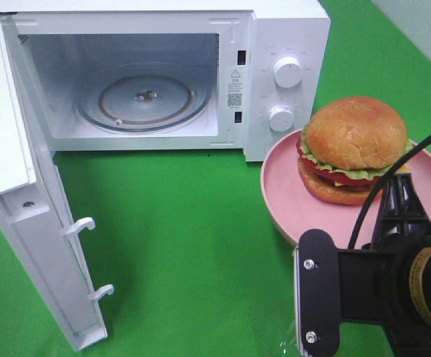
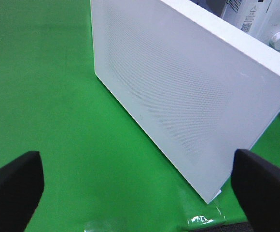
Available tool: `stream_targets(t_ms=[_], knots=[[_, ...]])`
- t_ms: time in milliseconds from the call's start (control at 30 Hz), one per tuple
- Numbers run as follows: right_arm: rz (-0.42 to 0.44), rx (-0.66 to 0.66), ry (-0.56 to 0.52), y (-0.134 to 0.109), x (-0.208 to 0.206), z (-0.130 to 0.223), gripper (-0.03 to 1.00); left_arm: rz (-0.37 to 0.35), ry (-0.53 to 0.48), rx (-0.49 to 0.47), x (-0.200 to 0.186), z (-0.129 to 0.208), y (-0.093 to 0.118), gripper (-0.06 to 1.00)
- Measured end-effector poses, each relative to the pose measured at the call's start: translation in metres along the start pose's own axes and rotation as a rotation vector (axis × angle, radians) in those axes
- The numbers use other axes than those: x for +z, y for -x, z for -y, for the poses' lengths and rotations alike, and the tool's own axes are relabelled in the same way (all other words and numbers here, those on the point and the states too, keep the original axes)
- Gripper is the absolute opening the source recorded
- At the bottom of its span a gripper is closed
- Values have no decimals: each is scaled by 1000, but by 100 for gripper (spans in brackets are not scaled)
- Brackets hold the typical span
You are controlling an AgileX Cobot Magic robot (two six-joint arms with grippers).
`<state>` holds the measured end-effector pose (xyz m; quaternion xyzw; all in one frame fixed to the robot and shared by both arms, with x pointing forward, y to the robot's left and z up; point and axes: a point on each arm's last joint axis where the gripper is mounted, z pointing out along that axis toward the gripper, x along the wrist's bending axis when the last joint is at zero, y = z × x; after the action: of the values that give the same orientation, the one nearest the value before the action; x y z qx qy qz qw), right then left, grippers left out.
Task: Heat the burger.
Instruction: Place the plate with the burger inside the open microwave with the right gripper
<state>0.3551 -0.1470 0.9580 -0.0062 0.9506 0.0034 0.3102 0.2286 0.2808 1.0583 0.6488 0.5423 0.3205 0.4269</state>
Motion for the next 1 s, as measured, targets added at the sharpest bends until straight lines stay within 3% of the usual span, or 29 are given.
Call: stream_targets(t_ms=[333, 567, 700, 1000], knots=[[25, -141, 119, 7, 3, -8, 6, 0, 0, 0, 0, 0, 0, 98], [28, -249, 145, 14, 10, -4, 6, 0, 0, 0, 0, 0, 0, 98], [39, -320, 224, 22, 15, -4, 6, 0, 0, 0, 0, 0, 0, 98], [38, -377, 239, 32, 23, 5, 6, 0, 0, 0, 0, 0, 0, 98]])
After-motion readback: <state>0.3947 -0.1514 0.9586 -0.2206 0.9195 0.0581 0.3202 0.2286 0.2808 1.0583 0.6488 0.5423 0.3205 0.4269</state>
